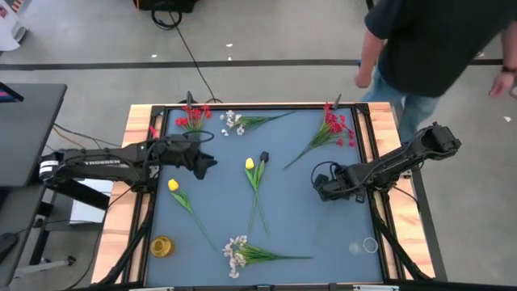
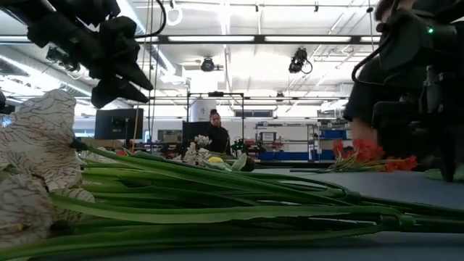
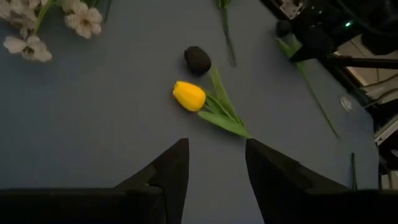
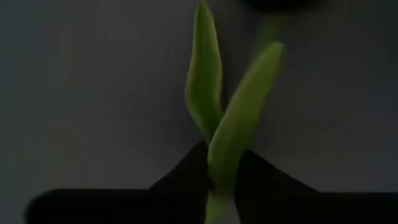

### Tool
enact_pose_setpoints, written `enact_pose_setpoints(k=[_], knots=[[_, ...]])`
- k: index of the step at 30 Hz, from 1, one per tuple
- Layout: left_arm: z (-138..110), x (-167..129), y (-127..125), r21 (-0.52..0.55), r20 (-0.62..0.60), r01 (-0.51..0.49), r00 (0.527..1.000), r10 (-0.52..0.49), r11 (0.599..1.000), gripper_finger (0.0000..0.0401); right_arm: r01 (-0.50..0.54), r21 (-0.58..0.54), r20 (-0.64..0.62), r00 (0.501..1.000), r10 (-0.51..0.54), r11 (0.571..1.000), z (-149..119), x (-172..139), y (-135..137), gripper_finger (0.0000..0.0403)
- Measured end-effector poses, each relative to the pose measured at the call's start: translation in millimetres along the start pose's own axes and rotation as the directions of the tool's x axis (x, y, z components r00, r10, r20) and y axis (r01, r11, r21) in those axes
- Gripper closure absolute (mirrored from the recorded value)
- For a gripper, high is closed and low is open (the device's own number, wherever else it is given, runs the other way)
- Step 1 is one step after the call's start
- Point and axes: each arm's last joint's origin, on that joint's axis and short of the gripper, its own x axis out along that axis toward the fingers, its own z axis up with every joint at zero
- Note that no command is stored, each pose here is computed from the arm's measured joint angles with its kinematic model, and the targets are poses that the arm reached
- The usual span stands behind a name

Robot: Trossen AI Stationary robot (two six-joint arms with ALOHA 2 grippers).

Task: Sort flowers into vase by color
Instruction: Put the right black flower into the transparent vase

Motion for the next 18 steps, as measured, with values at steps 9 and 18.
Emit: enact_pose_setpoints(k=[9, 18], knots=[[12.7, -5.9, -8.6, 0.061, 0.041, 0.023, 0.999, -0.026, 0.998, 0.0237, -0.101, -0.059, 0.074, 0.992, 0.106, 0.993, -4.6, -10.0, 1.8, 0.0384], [23.8, -9.2, -16.4, 0.128, 0.126, 0.059, 0.989, -0.076, 0.990, 0.0237, -0.256, -0.185, 0.143, 0.948, 0.284, 0.949, -7.0, -45.7, 8.5, 0.0390]])
